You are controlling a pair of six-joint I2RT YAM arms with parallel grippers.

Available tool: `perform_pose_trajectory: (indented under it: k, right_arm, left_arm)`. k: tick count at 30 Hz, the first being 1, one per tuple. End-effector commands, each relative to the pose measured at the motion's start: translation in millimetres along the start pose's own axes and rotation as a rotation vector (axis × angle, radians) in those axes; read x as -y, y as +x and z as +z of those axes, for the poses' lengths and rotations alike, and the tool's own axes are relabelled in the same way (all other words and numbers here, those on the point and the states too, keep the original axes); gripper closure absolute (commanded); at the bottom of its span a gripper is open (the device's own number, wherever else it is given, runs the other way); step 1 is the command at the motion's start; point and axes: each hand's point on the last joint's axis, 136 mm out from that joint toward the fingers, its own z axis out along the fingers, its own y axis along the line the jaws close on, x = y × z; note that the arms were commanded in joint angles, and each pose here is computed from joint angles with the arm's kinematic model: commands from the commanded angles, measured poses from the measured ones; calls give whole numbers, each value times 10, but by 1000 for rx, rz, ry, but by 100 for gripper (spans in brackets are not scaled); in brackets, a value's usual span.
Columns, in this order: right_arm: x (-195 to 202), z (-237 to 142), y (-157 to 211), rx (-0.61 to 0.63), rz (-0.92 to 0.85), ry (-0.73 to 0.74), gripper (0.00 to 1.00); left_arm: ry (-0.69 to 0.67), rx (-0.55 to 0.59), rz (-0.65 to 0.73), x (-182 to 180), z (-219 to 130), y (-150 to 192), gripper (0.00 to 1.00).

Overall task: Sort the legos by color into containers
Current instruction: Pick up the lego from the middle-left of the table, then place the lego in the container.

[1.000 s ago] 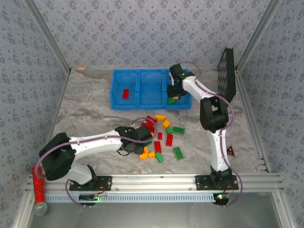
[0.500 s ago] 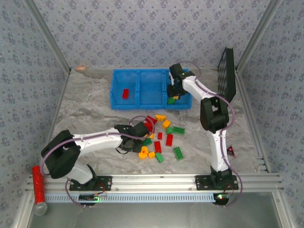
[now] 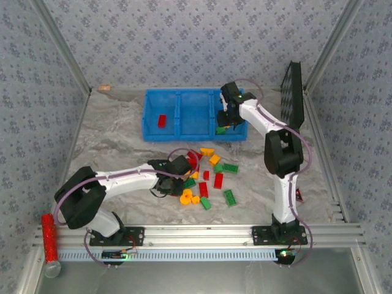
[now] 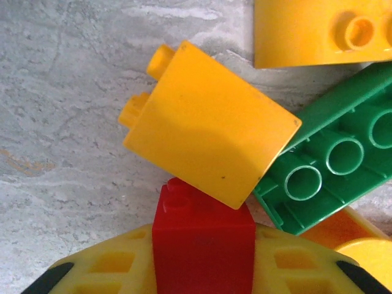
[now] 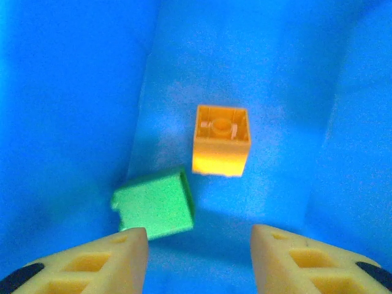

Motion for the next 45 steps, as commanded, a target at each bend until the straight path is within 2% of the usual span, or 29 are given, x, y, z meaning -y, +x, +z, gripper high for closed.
perform_pose_trajectory:
  k: [1,6,11,16,22,25,32,36,45]
  right_arm:
    - [-71,-496,93,34,-1,-18,48]
    - [-241,-768,543,-15,-19,-46,46]
    - [-372,-1015,1044,-59,69,-63,45]
    - [-546,-1004,1673,-127,178,-125,45]
    - [-783,-1007,2247,-163,62,-140,38]
    - [-769,-964,2456,-178,44,-133,35]
    - [-687,-857,2741,-160,30,-149,30]
    - [-709,-846,2828,-149,50,-180,27]
    - [-820,-774,2990,-180,43,-200,26]
  left_arm:
    - [-57,-98,-5,-169,130,206,73]
    - [-67,-109,-7,-278,1,149,77]
    - [-35,-42,-30,-379,-344,-170,78]
    - [-16,84,-22,-501,-794,-807,78]
    - [-10,238,2,-643,-1272,-1570,78]
    - [-15,283,12,-689,-1344,-1883,78]
    - [-71,362,11,-777,-1346,-2542,79]
    - [-95,376,-2,-874,-1242,-2805,79]
    - [-76,336,-94,-1137,-711,-3214,79]
